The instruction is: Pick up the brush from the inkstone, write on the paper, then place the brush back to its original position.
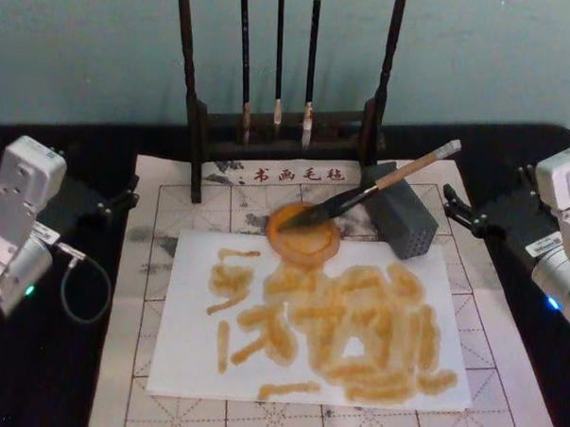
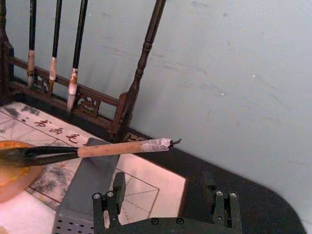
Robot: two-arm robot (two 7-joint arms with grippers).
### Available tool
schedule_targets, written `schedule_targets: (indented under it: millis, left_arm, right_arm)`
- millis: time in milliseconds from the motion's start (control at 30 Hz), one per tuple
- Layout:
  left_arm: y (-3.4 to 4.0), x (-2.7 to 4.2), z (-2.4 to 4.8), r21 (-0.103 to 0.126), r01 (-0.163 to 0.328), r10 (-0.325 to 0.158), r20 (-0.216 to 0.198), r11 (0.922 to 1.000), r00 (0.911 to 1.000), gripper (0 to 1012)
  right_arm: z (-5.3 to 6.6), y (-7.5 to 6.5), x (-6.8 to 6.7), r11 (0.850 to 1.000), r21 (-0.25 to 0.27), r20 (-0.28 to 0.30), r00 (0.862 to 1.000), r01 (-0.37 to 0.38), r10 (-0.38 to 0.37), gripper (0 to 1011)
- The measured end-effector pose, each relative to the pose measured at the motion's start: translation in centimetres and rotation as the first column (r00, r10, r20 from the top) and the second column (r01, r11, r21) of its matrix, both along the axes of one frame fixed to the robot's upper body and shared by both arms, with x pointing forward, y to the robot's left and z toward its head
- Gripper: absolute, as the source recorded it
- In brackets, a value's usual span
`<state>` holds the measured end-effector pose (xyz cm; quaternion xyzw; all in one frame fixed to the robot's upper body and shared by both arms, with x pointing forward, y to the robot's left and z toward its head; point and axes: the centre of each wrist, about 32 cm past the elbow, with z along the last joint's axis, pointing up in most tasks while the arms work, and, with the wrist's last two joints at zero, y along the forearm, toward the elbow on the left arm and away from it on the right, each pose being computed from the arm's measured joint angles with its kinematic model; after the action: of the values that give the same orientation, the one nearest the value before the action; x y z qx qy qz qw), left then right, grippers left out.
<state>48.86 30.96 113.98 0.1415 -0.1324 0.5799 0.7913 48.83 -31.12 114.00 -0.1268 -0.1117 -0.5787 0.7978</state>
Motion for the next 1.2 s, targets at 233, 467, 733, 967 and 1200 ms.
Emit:
schedule_targets:
  millis: [233, 467, 733, 967, 1200]
  left_arm:
    - [0.00, 0.00, 0.00, 0.000, 0.000, 0.000, 0.000, 1.0000, 1.0000, 1001]
    - [0.00, 0.00, 0.00, 0.000, 0.000, 0.000, 0.000, 1.0000, 1.0000, 1001]
    - [0.00, 0.00, 0.00, 0.000, 0.000, 0.000, 0.000, 1.0000, 1.0000, 1001]
    - [0.00, 0.00, 0.00, 0.000, 0.000, 0.000, 0.000, 1.0000, 1.0000, 1001]
    - [0.00, 0.00, 0.00, 0.000, 0.000, 0.000, 0.000, 1.0000, 1.0000, 1001]
  right_arm:
    - [0.1, -0.2, -0.1, 0.990, 0.136, -0.068, 0.997, -0.020, 0.030, 1002]
    - [0.1, -0.1, 0.2, 0.928, 0.372, -0.173, 0.981, -0.013, 0.084, 1002]
    - [-0.1, 0.3, 0.9, 0.813, 0.582, -0.242, 0.962, 0.039, 0.128, 1002]
    - [-0.1, 0.7, 1.8, 0.691, 0.716, -0.288, 0.944, 0.102, 0.158, 1002]
    - [0.1, 1.3, 2.7, 0.596, 0.787, -0.321, 0.930, 0.158, 0.177, 1002]
